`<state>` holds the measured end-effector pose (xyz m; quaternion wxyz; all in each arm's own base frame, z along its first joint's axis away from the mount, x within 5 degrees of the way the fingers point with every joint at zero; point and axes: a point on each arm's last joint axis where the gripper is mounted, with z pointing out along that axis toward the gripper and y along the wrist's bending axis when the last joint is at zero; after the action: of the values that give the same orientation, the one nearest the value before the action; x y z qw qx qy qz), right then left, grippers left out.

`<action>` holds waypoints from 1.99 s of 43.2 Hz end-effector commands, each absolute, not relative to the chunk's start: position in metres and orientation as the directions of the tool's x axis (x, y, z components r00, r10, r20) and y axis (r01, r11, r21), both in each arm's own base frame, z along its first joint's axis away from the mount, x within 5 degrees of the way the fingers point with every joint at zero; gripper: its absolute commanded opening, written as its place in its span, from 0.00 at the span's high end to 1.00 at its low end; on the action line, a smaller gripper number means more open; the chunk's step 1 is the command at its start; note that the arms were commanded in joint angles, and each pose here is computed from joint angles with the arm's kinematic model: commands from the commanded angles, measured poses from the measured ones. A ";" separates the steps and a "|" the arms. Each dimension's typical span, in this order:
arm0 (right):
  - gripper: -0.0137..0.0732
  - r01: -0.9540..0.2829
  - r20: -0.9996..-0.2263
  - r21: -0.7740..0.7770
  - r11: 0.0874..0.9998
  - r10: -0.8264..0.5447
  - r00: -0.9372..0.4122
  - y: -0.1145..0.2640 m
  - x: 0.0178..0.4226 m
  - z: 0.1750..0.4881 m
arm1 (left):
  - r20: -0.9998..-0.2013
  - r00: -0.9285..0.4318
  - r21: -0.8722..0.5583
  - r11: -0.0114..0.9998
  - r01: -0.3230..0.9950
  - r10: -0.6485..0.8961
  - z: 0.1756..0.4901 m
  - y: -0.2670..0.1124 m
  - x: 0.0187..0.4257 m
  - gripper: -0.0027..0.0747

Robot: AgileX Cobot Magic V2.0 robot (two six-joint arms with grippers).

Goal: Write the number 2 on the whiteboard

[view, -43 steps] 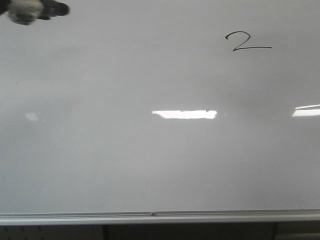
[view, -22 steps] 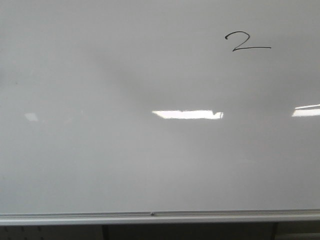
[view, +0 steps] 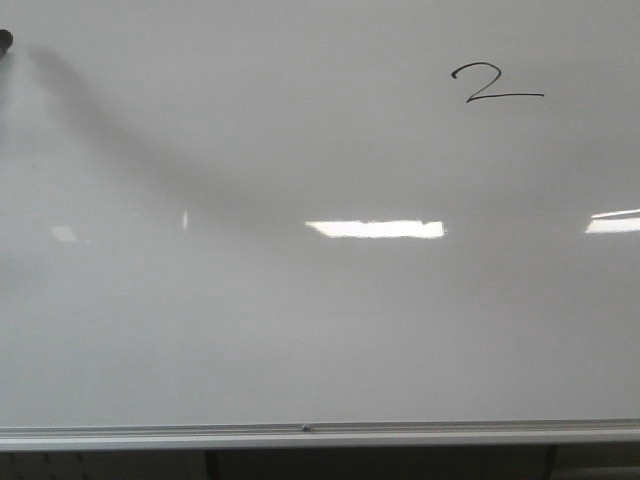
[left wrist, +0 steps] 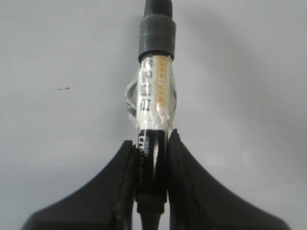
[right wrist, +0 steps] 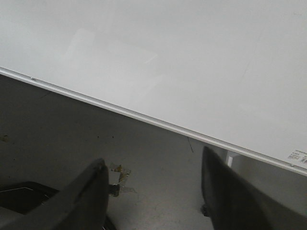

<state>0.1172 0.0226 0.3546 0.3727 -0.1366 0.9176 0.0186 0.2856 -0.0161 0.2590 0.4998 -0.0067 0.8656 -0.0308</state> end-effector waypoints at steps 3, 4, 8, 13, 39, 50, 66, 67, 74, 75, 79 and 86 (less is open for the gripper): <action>0.32 -0.249 -0.749 -0.083 0.965 -0.225 -0.623 0.022 0.119 0.368 | -0.931 -0.360 -0.085 0.995 0.052 -0.060 0.268 -0.017 0.302 0.90; 0.32 -0.249 -0.749 -0.083 0.965 -0.225 -0.623 0.022 0.119 0.368 | -0.932 -0.357 -0.086 0.995 0.055 -0.061 0.267 -0.017 0.304 0.90; 0.32 -0.249 -0.748 -0.082 0.965 -0.225 -0.624 0.022 0.119 0.368 | -0.934 -0.353 -0.092 0.994 0.067 -0.063 0.258 -0.019 0.311 0.90; 0.32 -0.249 -0.748 -0.082 0.965 -0.225 -0.624 0.022 0.119 0.368 | -0.927 -0.369 -0.093 0.993 0.068 -0.061 0.250 -0.020 0.315 0.87; 0.32 -0.248 -0.758 -0.083 0.965 -0.223 -0.613 0.022 0.120 0.369 | -0.869 -0.495 -0.036 0.999 0.009 -0.026 0.271 -0.013 0.306 0.50; 0.32 -0.139 -0.760 0.005 0.990 -0.086 -0.644 0.018 0.121 0.369 | -0.846 -0.530 0.050 0.999 0.016 0.050 0.327 -0.016 0.257 0.50; 0.32 -0.141 -0.770 0.004 0.990 -0.087 -0.632 0.018 0.121 0.370 | -0.822 -0.552 0.029 0.978 0.207 0.142 0.371 -0.044 0.158 0.50; 0.32 -0.141 -0.769 0.003 0.990 -0.088 -0.633 0.018 0.121 0.370 | -0.818 -0.555 0.030 0.976 0.217 0.149 0.371 -0.045 0.154 0.50; 0.32 -0.146 -0.764 -0.003 0.989 -0.096 -0.638 0.018 0.121 0.369 | -0.820 -0.542 0.027 0.959 0.283 0.183 0.377 -0.047 0.130 0.50; 0.32 -0.146 -0.764 -0.003 0.989 -0.096 -0.638 0.018 0.121 0.369 | -0.822 -0.538 0.025 0.956 0.293 0.186 0.377 -0.048 0.128 0.50; 0.32 -0.155 -0.772 -0.014 0.988 -0.109 -0.626 0.018 0.121 0.370 | -0.828 -0.526 0.019 0.948 0.318 0.193 0.379 -0.050 0.125 0.51; 0.34 -0.158 -0.781 -0.017 0.987 -0.112 -0.614 0.018 0.122 0.371 | -0.825 -0.527 0.013 0.941 0.339 0.202 0.378 -0.054 0.126 0.55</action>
<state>0.1199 0.0193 0.3566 0.3865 -0.0736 0.9188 0.0310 0.1240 -0.0512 0.3633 0.4238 0.1533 0.8907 -0.0597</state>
